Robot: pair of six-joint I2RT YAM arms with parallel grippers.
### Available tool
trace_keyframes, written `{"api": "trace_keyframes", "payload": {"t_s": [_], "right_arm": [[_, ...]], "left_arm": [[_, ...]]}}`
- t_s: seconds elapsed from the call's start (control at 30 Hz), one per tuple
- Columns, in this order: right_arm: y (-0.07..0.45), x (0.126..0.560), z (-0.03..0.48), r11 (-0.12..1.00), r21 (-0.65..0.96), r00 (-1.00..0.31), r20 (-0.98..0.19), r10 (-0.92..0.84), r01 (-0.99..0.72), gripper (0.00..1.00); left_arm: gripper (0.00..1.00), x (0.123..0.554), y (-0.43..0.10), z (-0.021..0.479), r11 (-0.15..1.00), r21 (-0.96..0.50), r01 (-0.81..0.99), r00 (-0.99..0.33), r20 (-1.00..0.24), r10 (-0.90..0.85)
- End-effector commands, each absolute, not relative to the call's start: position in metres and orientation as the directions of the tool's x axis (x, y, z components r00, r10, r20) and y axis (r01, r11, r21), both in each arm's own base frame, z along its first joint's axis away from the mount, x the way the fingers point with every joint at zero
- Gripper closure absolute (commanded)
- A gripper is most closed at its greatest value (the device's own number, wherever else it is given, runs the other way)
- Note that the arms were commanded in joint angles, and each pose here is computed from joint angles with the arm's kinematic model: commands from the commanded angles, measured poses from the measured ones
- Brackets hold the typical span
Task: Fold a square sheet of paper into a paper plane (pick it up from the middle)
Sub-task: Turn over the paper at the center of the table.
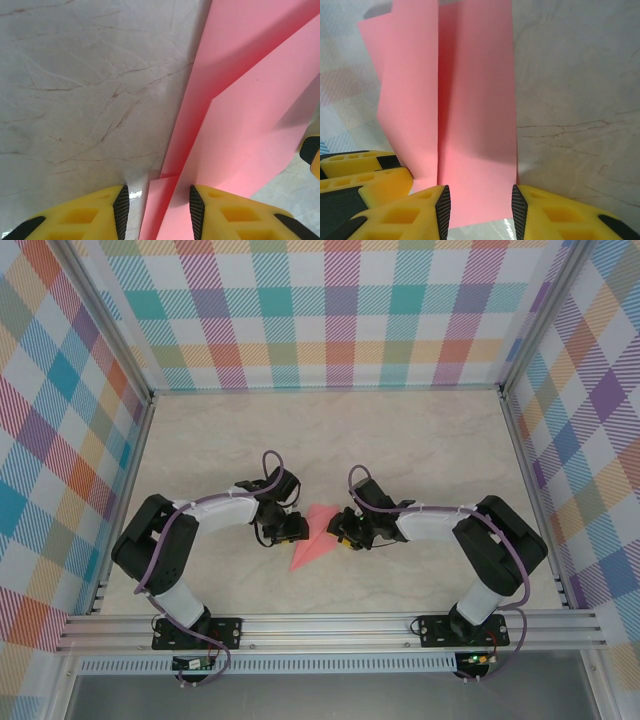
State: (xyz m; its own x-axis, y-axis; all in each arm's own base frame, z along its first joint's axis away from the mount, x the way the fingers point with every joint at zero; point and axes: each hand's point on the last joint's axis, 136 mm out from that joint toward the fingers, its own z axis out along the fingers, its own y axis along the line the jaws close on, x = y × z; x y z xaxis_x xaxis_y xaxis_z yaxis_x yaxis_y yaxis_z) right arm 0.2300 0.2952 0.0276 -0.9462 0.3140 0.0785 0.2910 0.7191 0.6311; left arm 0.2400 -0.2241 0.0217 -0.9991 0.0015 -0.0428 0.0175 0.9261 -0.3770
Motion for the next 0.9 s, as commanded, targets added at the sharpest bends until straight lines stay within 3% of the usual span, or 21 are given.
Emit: {"api": "trace_keyframes", "payload": {"t_s": [0.0,0.2,0.53,0.87], "right_arm": [[0.292,0.226,0.022,0.738,0.604,-0.944,0.081,0.319,0.301,0.60],[0.290,0.223,0.017,0.752,0.583,-0.944,0.089,0.318,0.308,0.60],[0.319,0.233,0.031,0.674,0.694,-0.958,0.078,0.277,0.252,0.65],[0.326,0.241,0.041,0.654,0.729,-0.965,0.040,0.259,0.205,0.61]], "left_arm": [[0.62,0.244,-0.224,0.018,0.928,-0.371,0.020,-0.999,-0.035,0.007],[0.63,0.242,-0.224,0.013,0.928,-0.371,0.017,-1.000,-0.022,0.009],[0.64,0.238,-0.225,0.008,0.927,-0.375,0.014,-1.000,-0.005,0.013],[0.65,0.238,-0.223,0.007,0.931,-0.366,0.013,-1.000,-0.010,0.010]]}}
